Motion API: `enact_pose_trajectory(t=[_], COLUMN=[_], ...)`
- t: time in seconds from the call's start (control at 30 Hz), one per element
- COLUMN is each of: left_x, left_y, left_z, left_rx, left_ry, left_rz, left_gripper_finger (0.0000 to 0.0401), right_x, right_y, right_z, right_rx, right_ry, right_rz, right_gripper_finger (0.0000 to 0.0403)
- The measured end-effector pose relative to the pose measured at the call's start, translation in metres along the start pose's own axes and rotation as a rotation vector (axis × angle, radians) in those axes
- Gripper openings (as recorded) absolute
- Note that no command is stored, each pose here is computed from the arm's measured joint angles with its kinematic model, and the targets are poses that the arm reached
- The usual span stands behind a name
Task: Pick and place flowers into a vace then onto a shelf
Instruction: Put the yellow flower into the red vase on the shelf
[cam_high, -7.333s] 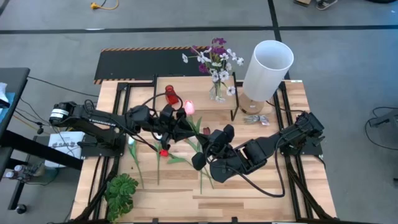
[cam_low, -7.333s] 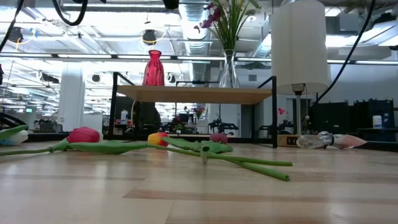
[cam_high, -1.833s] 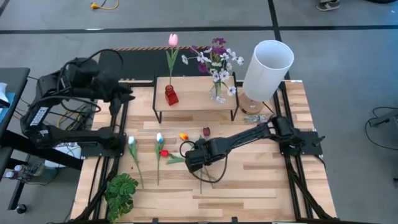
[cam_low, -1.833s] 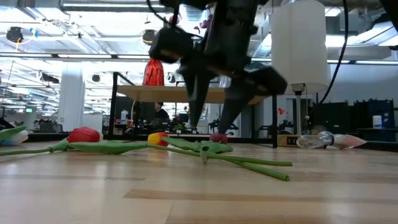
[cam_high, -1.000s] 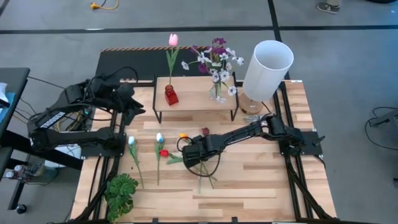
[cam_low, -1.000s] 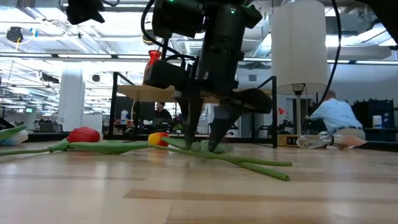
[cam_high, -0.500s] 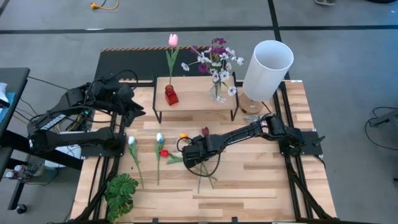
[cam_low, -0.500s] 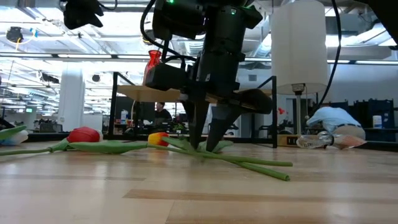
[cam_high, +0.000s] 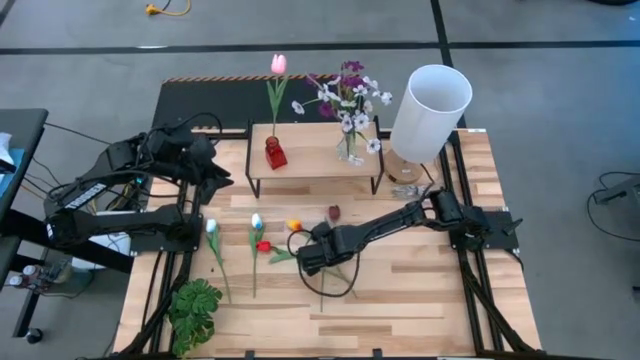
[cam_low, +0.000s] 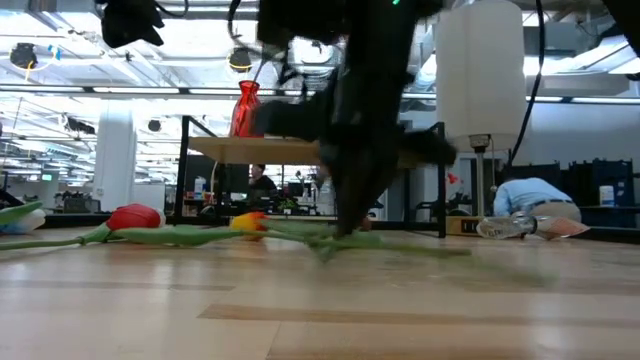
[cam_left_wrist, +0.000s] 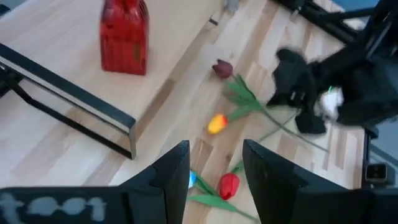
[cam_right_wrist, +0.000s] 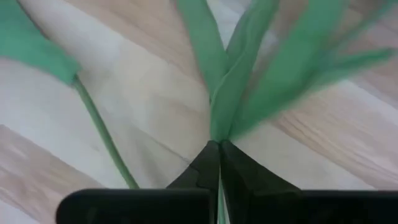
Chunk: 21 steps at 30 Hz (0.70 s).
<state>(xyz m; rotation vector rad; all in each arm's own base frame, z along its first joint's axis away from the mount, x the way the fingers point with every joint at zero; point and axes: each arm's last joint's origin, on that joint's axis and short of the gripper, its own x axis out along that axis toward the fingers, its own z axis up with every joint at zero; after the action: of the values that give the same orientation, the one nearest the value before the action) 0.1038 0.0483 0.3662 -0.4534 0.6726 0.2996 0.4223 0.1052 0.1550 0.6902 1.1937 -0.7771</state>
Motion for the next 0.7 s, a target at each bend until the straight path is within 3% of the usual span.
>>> enact_pose_trajectory(t=[0.17,0.27,0.7], left_x=[0.013,0.023,0.056], left_y=[0.002,0.004,-0.005], left_z=[-0.005,-0.011,-0.017], left_rx=[0.005,0.009,0.028], left_ry=[0.027,0.008,-0.332], left_rz=[-0.060,-0.103,-0.417], left_gripper_finger=[0.0137,0.0137,0.0137], right_x=[-0.045,-0.072,-0.169], right_y=[-0.006,-0.007,-0.021], right_z=[-0.005,-0.008,-0.017], right_rx=[-0.030,-0.036,-0.065], right_ry=[-0.095,-0.179,-0.679], right_rz=[-0.020,0.026,0.157], right_gripper_finger=[0.0001,0.0001,0.0000])
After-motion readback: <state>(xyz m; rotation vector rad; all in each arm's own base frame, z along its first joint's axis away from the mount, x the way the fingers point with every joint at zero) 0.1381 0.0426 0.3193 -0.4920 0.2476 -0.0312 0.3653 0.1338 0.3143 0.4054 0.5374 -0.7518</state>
